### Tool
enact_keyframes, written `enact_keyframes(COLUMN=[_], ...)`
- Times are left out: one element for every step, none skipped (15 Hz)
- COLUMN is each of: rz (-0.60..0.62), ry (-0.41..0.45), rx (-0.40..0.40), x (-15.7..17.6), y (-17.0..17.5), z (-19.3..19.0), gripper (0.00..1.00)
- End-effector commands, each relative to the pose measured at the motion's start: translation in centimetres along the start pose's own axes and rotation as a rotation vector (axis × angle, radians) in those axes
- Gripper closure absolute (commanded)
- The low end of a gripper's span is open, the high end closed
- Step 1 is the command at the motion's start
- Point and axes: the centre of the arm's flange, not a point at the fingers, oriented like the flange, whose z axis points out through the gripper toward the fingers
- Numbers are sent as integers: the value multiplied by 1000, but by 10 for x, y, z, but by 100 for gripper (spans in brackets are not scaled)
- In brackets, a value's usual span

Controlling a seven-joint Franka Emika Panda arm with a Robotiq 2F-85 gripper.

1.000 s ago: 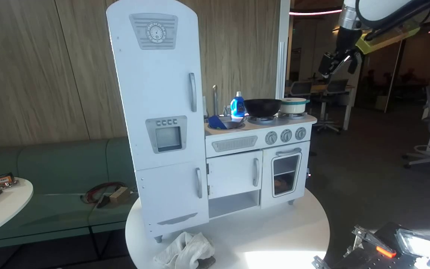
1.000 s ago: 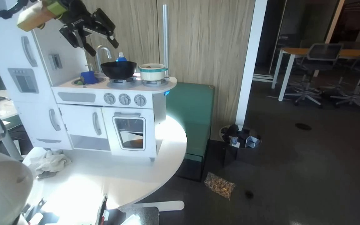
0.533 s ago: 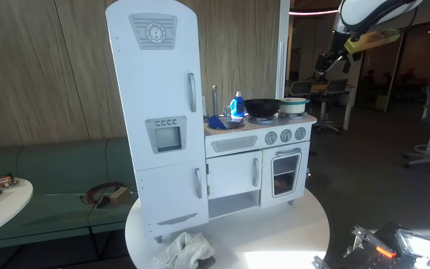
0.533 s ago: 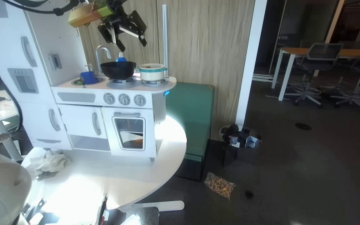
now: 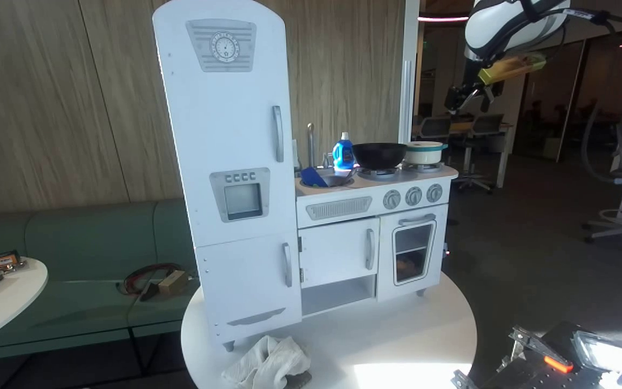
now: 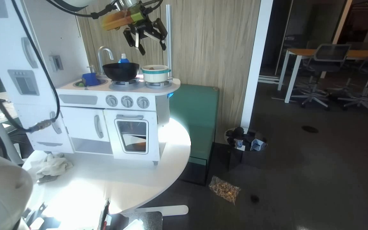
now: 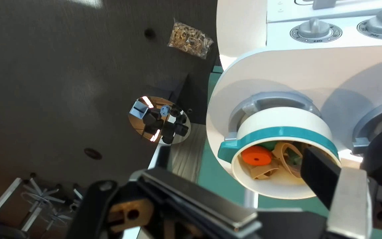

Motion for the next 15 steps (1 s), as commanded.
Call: enact_keyframes(rz=[15, 44, 23, 28, 29, 29, 29, 18, 15, 1, -7, -5, -18, -30, -24], ry=[33, 24, 1, -1, -3, -3, -3, 14, 6, 14, 13, 19, 26, 5, -21], rx=[46, 41, 27, 29, 29, 29, 29, 20, 21, 25, 26, 31, 26, 34, 43], x=[35, 33, 16, 19, 21, 22, 22, 25, 68, 79, 93, 106, 110, 116, 120], y=[11, 8, 5, 6, 6, 6, 6, 4, -3, -3, -1, -1, 1, 0, -1], z=[10, 11, 12, 16, 18, 19, 18, 20, 11, 11, 9, 8, 18, 18, 22], gripper=[0, 0, 0, 0, 0, 0, 0, 0, 0, 0, 0, 0, 0, 0, 0])
